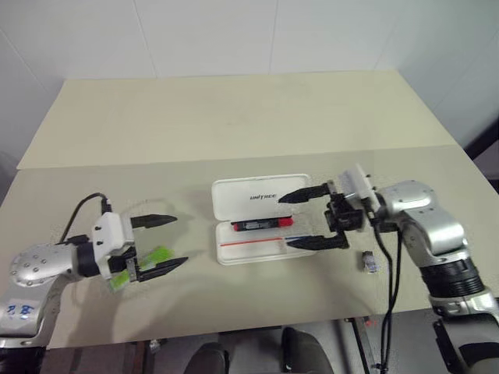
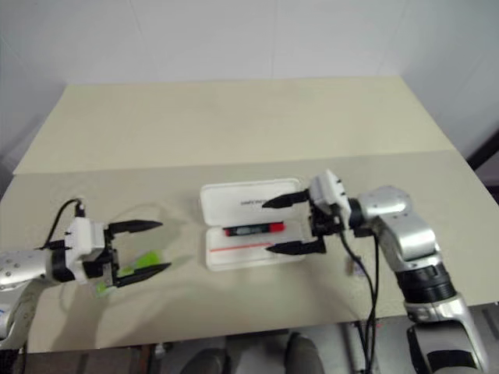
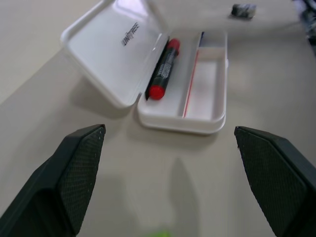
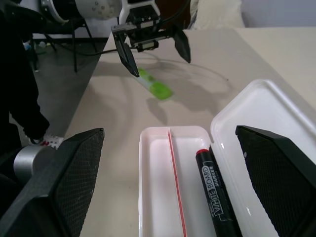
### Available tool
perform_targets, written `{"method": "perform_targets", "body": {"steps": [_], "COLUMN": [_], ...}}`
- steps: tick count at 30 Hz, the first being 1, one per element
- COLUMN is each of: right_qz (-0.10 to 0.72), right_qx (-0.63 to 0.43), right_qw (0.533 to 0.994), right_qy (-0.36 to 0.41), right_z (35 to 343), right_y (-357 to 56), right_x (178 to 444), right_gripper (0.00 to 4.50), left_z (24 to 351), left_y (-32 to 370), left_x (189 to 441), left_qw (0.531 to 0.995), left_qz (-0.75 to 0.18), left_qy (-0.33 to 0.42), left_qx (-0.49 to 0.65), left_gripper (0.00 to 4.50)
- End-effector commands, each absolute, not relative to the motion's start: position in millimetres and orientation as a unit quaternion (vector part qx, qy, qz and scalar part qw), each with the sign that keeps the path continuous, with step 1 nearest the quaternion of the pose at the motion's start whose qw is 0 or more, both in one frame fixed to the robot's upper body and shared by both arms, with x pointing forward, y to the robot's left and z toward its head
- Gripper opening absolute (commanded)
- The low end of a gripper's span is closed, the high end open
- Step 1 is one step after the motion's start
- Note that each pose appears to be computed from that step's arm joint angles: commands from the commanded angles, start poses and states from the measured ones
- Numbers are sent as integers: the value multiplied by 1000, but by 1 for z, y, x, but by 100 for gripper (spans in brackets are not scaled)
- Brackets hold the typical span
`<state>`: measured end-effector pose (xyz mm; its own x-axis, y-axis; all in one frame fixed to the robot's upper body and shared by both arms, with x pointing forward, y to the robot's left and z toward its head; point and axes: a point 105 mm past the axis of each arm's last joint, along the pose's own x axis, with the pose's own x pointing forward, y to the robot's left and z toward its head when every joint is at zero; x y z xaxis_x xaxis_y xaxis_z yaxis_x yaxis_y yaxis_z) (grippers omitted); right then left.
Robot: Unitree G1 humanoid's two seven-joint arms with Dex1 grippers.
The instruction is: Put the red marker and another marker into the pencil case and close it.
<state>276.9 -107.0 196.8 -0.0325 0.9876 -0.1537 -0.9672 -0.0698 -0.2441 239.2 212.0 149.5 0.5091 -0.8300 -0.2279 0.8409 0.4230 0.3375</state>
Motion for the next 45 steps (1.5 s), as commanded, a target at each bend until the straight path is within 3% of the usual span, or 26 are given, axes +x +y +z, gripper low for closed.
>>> {"method": "perform_targets", "body": {"steps": [1,4,12,20,30,33,41,45], "right_qz": [706,685,707,699,691,687,684,682], "right_qx": [-159,-208,-263,-282,-290,-291,-301,-294], "right_qw": [687,689,651,652,657,660,659,664], "right_qy": [-70,-113,-86,-83,-84,-87,-84,-86], "right_z": [214,220,208,205,210,212,206,204], "right_y": [-122,-136,-150,-152,-149,-148,-146,-145], "right_x": [271,277,277,281,279,278,276,277], "right_gripper": [448,448,448,448,448,450,450,450], "left_z": [150,137,116,97,71,72,76,80], "left_y": [228,243,269,282,283,281,273,271], "left_x": [231,223,214,212,228,233,235,236], "left_qw": [860,877,897,910,907,903,896,895], "left_qz": [-460,-432,-388,-362,-373,-380,-397,-397], "left_qy": [9,31,63,81,101,93,83,78], "left_qx": [220,209,202,185,167,175,180,188], "left_gripper": [450,450,450,450,450,384,120,113]}}
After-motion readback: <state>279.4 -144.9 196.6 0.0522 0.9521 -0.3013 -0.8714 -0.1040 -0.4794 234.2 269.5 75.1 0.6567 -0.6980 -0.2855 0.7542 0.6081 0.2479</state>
